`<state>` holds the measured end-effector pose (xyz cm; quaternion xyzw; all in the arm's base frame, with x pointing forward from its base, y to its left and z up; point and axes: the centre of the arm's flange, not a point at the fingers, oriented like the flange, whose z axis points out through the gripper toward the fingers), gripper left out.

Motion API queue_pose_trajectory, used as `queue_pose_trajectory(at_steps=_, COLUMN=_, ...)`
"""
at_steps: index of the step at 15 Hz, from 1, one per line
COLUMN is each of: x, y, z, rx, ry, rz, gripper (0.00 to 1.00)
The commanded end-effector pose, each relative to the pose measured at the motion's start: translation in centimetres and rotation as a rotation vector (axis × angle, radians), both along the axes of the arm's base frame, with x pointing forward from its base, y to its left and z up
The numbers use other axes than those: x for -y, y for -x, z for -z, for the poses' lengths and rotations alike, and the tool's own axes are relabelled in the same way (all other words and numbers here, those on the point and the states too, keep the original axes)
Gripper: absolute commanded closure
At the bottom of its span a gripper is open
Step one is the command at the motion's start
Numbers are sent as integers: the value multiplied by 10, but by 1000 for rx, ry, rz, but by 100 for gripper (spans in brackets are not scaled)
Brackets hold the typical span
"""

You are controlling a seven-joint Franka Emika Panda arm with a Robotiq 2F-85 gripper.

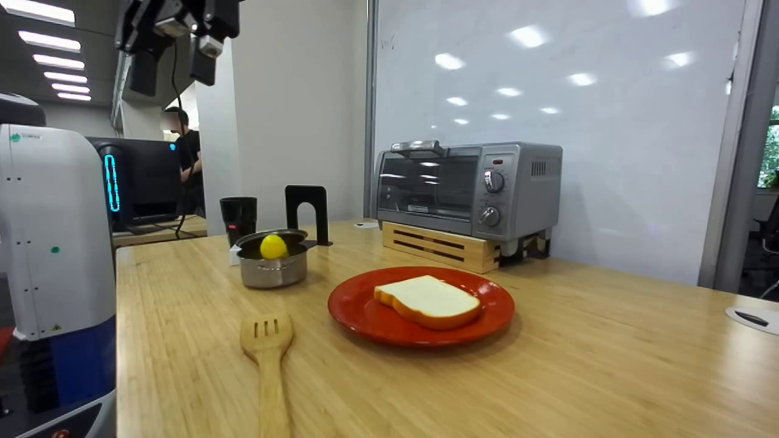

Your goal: Open the oven door

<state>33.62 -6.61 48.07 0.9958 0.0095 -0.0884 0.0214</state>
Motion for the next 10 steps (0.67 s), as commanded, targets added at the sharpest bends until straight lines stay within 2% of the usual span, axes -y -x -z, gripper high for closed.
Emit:
queue_pose_trajectory(at_steps=1, x=26, y=-41, z=6, rx=48, ry=17, rz=-101, gripper=0)
queue_pose_trajectory(at_steps=4, x=49, y=-79, z=20, rx=87, ry=99, rz=-237, gripper=0)
queue_pose_trajectory(at_steps=7, x=65, y=-122, z=34, rx=101, ry=192, rz=-302, gripper=0)
queue_pose_trajectory(at_steps=10, x=70, y=-171, z=38, rx=128, ry=242, rz=-360, gripper=0)
